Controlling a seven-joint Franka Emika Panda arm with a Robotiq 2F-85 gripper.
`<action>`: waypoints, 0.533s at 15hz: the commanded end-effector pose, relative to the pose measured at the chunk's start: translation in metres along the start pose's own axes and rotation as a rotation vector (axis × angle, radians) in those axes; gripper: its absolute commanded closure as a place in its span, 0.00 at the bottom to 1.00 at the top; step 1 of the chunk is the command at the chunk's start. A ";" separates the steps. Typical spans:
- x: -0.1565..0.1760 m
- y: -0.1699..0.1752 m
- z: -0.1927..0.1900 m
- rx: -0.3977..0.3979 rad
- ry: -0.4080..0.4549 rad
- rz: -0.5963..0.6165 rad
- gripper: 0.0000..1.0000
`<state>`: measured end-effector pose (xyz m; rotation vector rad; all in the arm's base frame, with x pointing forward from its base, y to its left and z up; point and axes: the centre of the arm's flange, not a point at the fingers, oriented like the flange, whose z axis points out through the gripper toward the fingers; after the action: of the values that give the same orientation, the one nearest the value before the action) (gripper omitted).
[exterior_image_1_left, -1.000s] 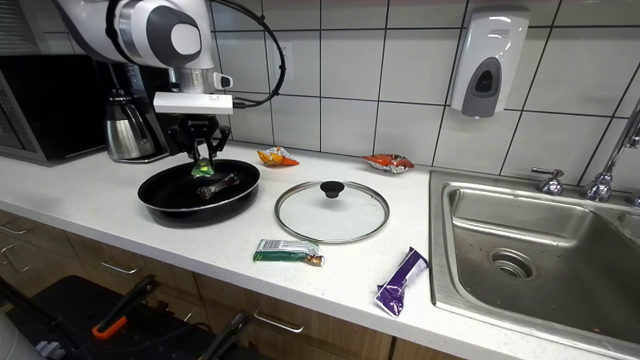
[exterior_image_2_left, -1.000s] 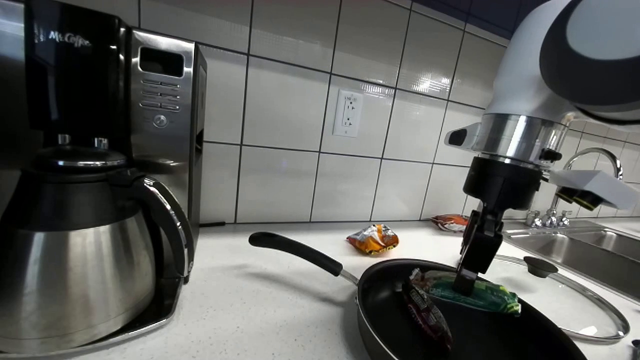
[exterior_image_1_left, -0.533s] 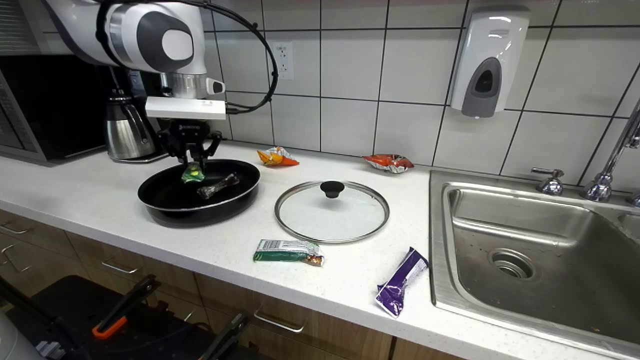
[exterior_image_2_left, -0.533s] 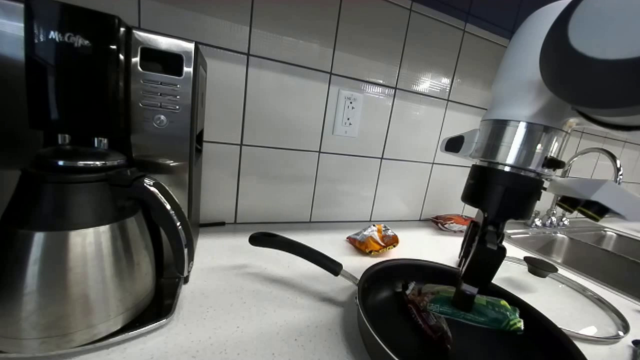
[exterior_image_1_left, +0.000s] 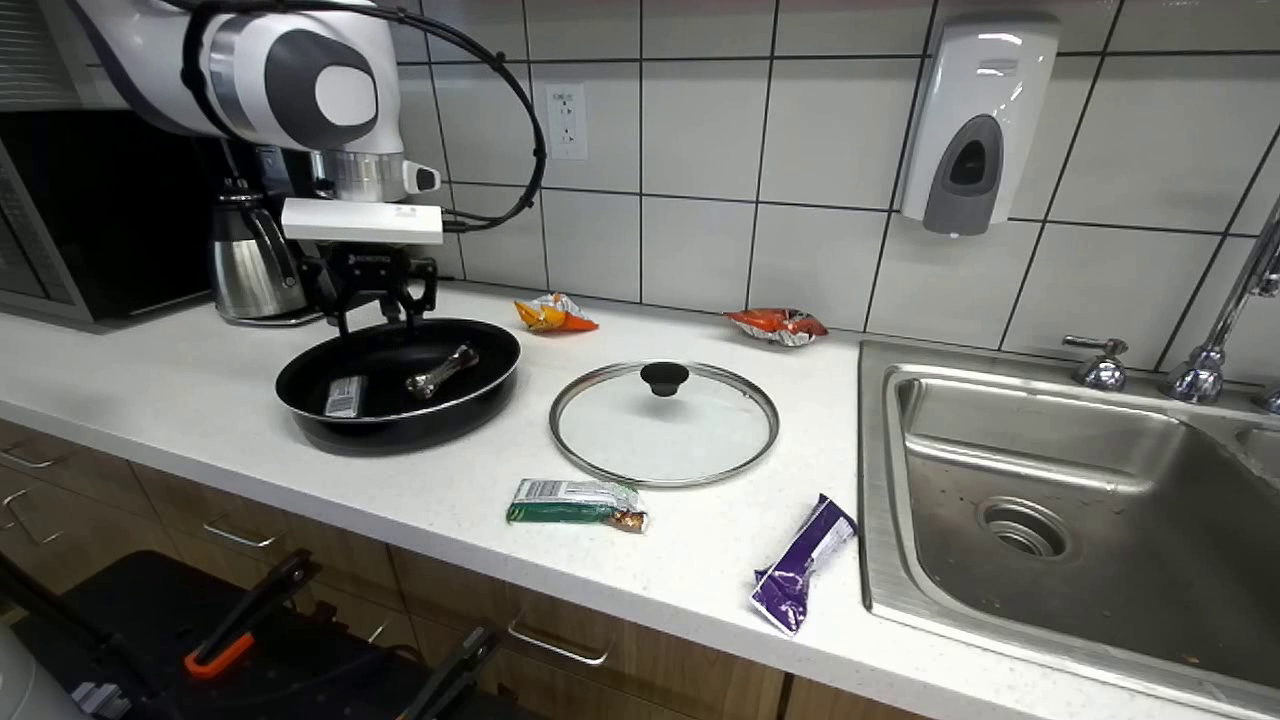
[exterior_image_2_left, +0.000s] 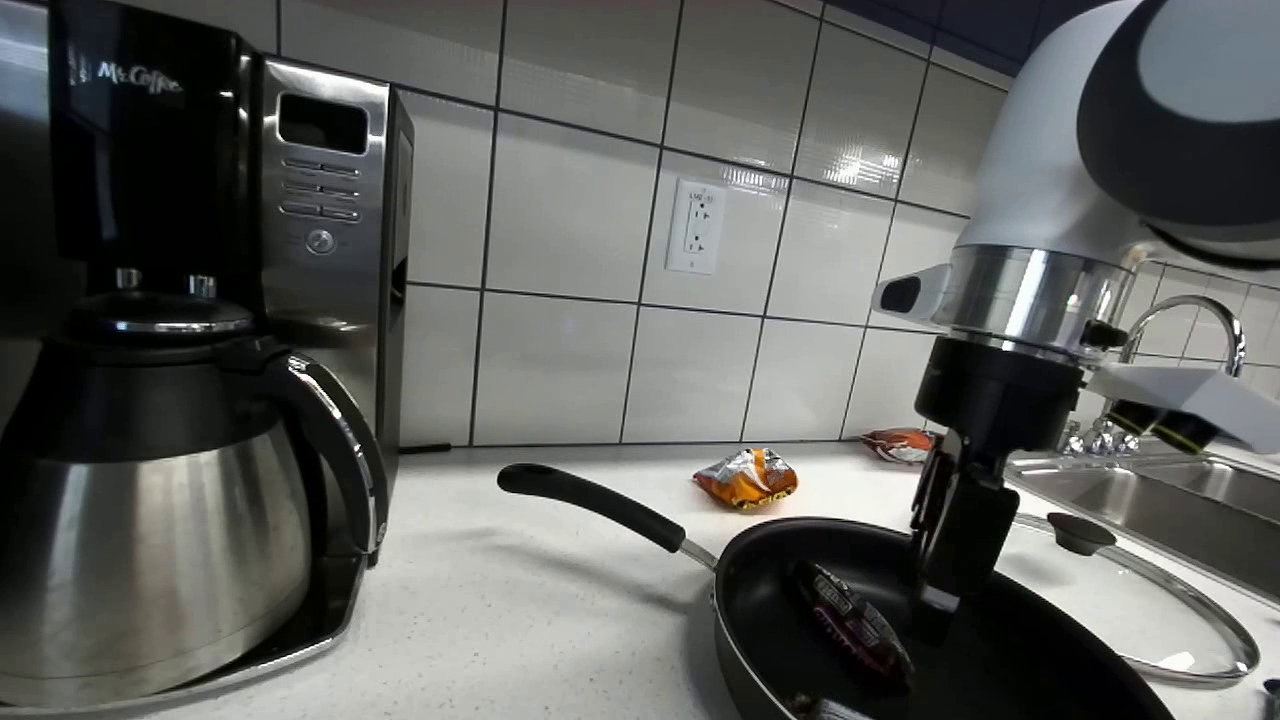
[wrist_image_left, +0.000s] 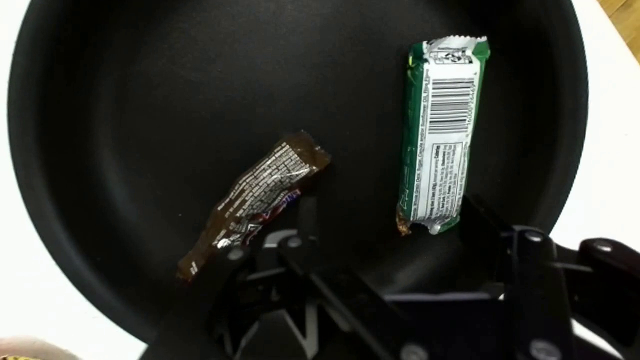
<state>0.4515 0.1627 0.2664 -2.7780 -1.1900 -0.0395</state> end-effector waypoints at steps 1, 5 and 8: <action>-0.001 0.006 -0.006 -0.005 0.035 0.001 0.00; -0.009 0.034 -0.026 -0.069 0.044 0.112 0.00; -0.028 0.072 -0.042 -0.171 -0.013 0.246 0.00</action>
<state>0.4742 0.1182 0.2805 -2.9203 -1.0246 -0.1094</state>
